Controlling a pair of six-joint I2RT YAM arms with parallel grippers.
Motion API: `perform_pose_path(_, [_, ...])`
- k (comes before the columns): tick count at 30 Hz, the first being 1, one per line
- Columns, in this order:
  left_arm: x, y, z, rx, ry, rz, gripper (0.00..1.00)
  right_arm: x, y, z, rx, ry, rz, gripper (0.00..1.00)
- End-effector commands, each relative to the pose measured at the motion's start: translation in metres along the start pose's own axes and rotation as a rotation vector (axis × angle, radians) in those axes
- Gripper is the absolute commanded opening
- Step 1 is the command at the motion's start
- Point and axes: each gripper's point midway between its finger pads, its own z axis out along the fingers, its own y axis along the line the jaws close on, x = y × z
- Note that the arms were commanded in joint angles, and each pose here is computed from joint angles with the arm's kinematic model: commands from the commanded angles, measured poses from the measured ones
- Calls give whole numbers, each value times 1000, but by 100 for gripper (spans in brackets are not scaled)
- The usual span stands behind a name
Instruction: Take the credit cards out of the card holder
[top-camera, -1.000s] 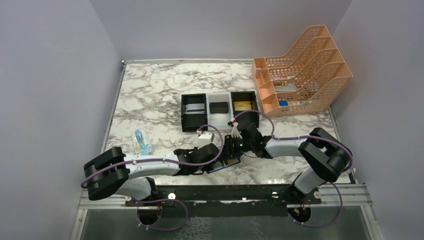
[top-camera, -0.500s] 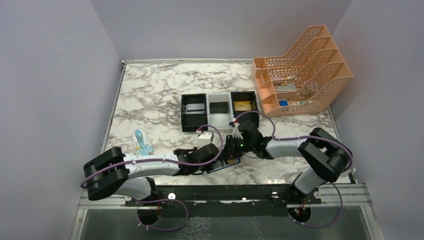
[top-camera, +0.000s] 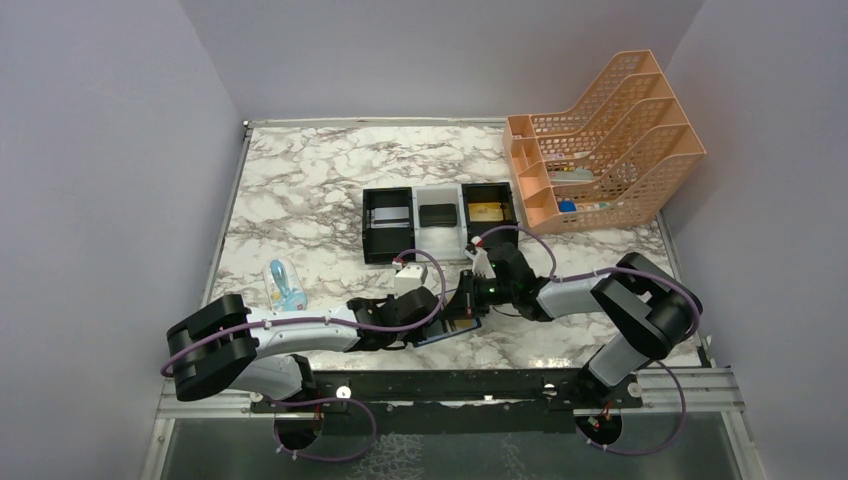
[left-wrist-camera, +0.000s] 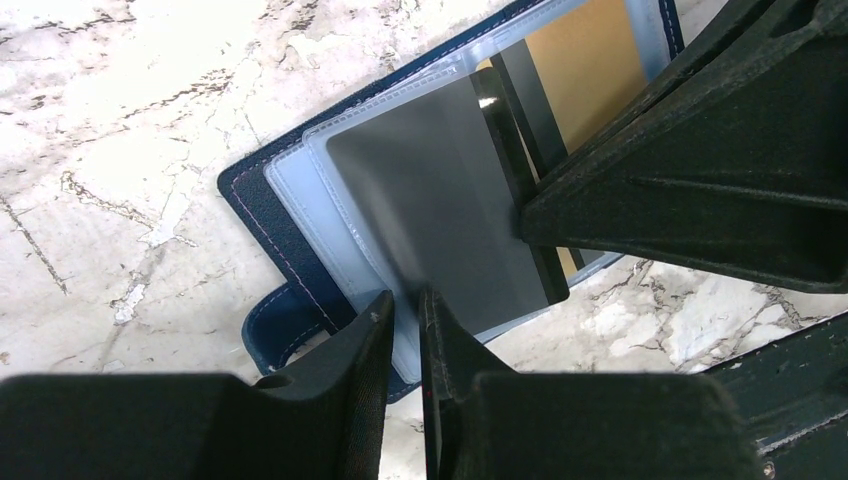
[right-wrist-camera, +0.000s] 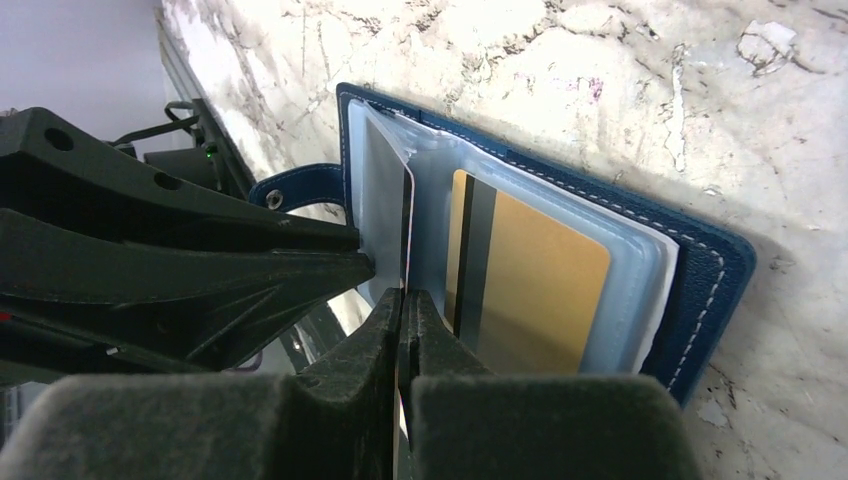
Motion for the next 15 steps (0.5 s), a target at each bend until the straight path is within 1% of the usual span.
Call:
perform_pose_path(1, [16, 25, 2, -81, 37, 33, 18, 5, 8, -2, -85, 30, -6, 1])
perform_pose_path(8, [17, 26, 1, -84, 40, 34, 17, 1, -2, -12, -96, 26, 14, 2])
perform_pose_path(15, [16, 25, 2, -87, 40, 38, 17, 3, -8, -14, -89, 54, 1, 2])
